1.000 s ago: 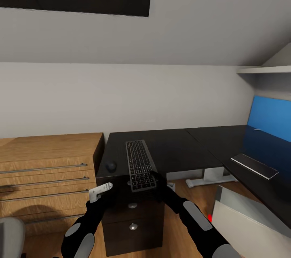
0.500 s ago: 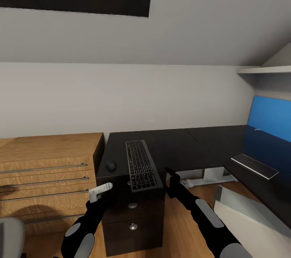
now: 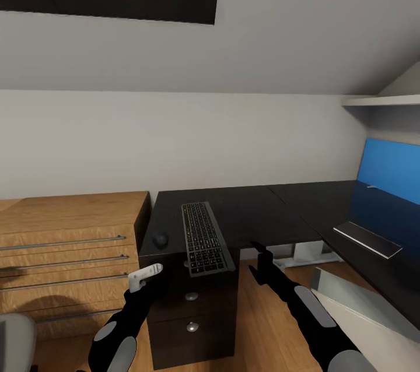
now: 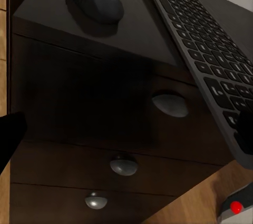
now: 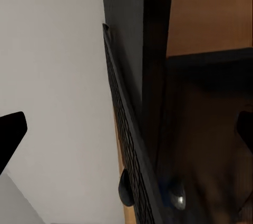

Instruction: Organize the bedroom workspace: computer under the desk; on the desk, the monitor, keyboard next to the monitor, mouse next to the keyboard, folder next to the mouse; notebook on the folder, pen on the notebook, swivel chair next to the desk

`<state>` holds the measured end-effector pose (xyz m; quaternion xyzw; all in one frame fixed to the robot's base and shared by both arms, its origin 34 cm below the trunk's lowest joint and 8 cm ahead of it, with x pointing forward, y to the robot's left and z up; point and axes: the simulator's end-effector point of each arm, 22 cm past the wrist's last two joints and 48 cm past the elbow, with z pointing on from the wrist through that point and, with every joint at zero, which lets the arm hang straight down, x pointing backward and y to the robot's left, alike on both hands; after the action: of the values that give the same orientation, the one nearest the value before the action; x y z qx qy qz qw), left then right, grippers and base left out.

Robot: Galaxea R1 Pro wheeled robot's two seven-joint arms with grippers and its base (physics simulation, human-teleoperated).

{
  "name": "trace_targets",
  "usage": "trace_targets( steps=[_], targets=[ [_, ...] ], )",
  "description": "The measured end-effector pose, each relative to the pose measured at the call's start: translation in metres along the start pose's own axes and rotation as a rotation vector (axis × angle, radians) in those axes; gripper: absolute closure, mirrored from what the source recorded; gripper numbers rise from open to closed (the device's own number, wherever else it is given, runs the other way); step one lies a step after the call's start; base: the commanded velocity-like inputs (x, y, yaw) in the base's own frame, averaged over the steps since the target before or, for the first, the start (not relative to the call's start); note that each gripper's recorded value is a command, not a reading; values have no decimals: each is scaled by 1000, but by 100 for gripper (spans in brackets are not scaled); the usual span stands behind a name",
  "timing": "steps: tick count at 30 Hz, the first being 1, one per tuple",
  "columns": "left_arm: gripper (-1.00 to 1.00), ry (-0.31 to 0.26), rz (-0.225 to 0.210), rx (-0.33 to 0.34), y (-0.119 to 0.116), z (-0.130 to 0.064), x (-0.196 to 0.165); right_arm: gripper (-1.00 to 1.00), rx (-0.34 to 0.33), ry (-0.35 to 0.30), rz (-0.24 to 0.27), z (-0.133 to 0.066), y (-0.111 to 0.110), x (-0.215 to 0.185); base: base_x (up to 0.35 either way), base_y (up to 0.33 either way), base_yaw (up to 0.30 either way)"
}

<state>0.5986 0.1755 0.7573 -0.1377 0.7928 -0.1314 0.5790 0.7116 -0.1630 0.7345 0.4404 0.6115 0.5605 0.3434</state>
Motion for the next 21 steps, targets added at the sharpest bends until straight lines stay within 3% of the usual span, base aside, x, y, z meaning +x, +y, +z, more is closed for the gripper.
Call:
trace_targets(
  steps=[2, 6, 11, 14, 16, 20, 21],
  targets=[
    [-100, 0, 1, 1, -1, 0, 0, -100, 22, -77, -23, -4, -4, -25, 0, 0, 0],
    [-100, 2, 2, 2, -1, 0, 1, -100, 41, -163, -57, -8, -4, -49, 0, 0, 0],
    [-100, 3, 5, 4, -3, 0, 2, -100, 115, -246, -170, -12, -1, -68, 0, 0, 0],
    [-100, 5, 10, 15, -8, -1, 4, -100, 247, -318, -324, -21, -2, -84, 0, 0, 0],
    [-100, 6, 13, 19, -11, -2, 3, -100, 304, -354, -392, -26, 2, -92, 0, 0, 0],
    [-100, 8, 16, 23, -16, -3, -4, -100, 389, -445, -521, -41, 27, -110, 0, 0, 0],
    [-100, 8, 17, 25, -18, -3, -5, -100, 414, -493, -579, -48, 41, -118, 0, 0, 0]
  ],
)
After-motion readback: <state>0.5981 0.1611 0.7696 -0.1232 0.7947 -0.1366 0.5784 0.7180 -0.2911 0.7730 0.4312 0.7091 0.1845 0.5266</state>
